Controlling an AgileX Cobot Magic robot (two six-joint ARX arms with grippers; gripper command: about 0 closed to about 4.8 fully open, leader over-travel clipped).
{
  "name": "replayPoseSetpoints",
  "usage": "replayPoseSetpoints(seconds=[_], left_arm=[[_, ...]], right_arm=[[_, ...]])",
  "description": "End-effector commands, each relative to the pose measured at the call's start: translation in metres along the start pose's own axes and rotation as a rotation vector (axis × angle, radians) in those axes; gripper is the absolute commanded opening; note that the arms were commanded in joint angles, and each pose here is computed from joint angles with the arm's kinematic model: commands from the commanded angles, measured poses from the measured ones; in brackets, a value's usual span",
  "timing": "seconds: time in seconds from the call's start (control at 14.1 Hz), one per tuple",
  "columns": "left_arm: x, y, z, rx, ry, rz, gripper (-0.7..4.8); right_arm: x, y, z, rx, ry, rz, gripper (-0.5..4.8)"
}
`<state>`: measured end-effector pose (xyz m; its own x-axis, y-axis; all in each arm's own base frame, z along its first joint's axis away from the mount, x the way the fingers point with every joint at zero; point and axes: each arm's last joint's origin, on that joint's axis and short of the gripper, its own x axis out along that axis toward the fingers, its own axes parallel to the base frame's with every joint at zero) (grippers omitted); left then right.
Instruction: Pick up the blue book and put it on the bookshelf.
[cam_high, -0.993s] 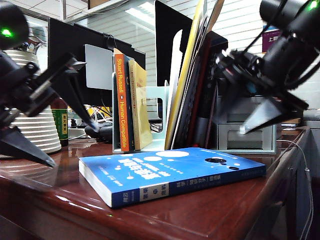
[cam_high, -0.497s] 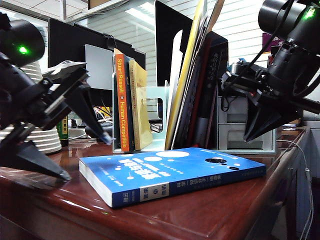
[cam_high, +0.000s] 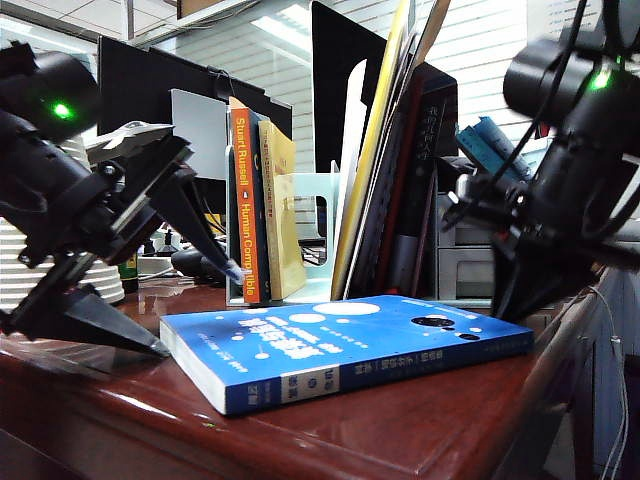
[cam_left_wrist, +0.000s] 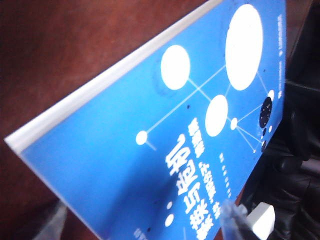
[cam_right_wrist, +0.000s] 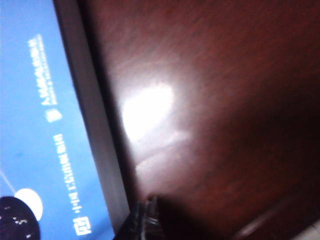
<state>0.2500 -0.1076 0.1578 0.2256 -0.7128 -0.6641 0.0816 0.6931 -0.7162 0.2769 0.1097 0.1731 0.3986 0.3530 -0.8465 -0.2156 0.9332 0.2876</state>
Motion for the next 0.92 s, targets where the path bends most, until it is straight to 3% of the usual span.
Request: replayPoseSetpoints(seconds=[0.07, 0.21, 0.64, 0.78, 0.92], left_arm=[[0.007, 0.012, -0.01, -0.057, 0.053, 0.09, 4.17], [0.007, 0.011, -0.008, -0.043, 0.039, 0.076, 4.17], [0.007, 0.0, 0.003, 0.053, -0.004, -0.107, 4.16], [0.004, 0.0, -0.001, 0.005, 0.021, -0.082, 4.17], [-0.006, -0.002, -0.005, 0.03, -0.016, 0.021, 4.17]], right_arm=[[0.011, 0.002, -0.003, 0.013, 0.076, 0.153, -0.08], [0.017, 0.003, -0.004, 0.019, 0.108, 0.212, -0.08], [0.017, 0.005, -0.004, 0.017, 0.119, 0.292, -0.08], [0.017, 0.004, -0.003, 0.015, 0.105, 0.254, -0.08], [0.014, 0.003, -0.001, 0.01, 0.075, 0.205, -0.08]])
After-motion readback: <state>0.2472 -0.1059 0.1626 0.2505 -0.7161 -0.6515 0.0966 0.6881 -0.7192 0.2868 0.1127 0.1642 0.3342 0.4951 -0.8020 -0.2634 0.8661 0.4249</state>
